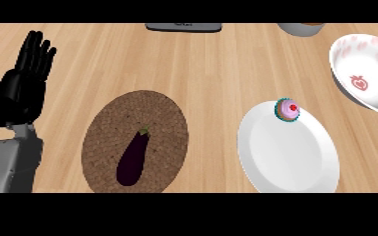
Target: Pick the sweet potato from the plate and place it in the bowl
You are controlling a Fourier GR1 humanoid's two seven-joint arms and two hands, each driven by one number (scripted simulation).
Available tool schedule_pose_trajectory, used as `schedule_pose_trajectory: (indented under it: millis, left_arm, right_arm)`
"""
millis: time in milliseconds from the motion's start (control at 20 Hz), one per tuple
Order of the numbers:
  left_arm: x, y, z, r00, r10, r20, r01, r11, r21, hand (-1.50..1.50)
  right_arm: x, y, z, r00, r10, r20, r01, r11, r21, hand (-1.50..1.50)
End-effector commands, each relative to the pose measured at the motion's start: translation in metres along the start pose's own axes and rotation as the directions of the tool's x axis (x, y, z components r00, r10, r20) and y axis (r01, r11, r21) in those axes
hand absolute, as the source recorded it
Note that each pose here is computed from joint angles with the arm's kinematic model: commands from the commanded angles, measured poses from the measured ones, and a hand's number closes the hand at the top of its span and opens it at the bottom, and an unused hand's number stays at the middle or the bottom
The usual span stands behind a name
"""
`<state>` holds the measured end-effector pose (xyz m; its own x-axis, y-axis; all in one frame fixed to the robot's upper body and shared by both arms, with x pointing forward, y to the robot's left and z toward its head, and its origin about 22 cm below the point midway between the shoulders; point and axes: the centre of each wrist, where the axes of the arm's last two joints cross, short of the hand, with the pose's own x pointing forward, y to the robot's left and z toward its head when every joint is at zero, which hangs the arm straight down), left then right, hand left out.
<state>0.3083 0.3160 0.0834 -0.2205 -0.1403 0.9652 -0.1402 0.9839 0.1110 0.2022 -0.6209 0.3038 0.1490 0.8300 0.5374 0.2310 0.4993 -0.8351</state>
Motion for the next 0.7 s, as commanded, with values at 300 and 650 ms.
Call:
schedule_pose_trajectory:
  millis: [300,650]
  left_arm:
    - [-0.005,0.003,0.005,1.000,-0.003,-0.009,0.003,1.000,0.022,0.00]
    - [0.002,0.019,0.014,1.000,-0.015,-0.003,0.016,0.999,0.036,0.00]
  right_arm:
    - [0.052,0.111,-0.082,0.999,-0.013,0.044,0.004,0.979,0.203,1.50]
    - [0.047,0.179,-0.093,0.999,0.040,-0.009,-0.037,0.976,0.213,1.50]
